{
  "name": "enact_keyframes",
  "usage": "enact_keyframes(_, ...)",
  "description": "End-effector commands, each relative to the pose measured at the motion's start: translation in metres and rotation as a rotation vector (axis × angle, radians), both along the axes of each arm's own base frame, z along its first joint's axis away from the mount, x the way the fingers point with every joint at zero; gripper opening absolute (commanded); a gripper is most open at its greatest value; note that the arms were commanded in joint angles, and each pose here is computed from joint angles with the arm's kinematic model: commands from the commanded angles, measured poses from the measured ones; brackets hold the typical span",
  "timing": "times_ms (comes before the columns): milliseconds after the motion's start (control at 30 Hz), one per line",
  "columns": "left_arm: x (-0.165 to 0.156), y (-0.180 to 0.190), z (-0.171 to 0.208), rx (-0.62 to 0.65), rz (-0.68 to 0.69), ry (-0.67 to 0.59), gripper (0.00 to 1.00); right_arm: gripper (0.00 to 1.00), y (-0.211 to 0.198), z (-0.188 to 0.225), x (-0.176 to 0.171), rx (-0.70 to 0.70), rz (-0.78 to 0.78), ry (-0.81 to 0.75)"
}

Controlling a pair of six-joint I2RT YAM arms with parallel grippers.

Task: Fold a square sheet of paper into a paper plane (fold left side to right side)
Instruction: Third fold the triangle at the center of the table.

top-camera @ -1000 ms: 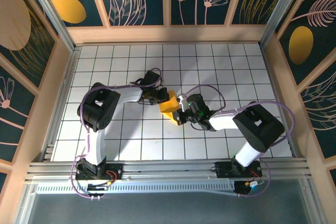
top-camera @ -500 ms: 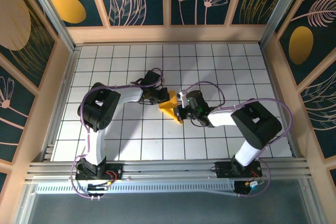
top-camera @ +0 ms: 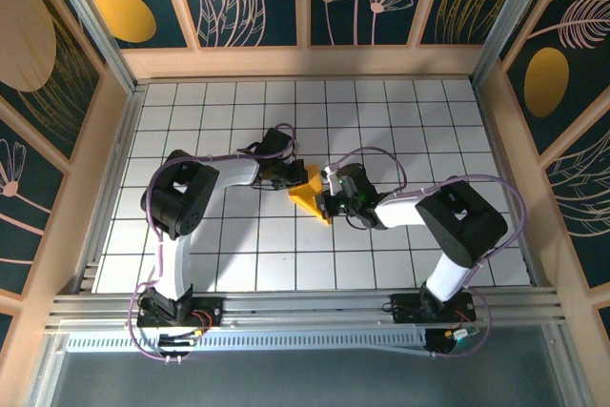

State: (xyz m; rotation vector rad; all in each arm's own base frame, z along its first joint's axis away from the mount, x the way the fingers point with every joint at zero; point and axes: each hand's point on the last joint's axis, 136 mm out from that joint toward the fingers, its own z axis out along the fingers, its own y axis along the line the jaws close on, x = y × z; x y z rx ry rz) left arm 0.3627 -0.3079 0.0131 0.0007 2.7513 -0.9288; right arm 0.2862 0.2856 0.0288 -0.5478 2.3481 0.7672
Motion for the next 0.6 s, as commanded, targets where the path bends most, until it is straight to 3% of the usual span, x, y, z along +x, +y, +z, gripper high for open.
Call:
enact_keyframes(0, -0.0191, 0.0144, -0.0389, 0.106, -0.007, 0.089, 0.0, 0.0, -0.002, -0.0007, 0.0114, -0.024, -0.018, -0.023)
enact_keyframes(567, -0.0189, 0.0143, -0.0403, 0.108, -0.006, 0.091, 0.0, 0.0, -0.0043, -0.0018, 0.0153, -0.026, -0.033, -0.03)
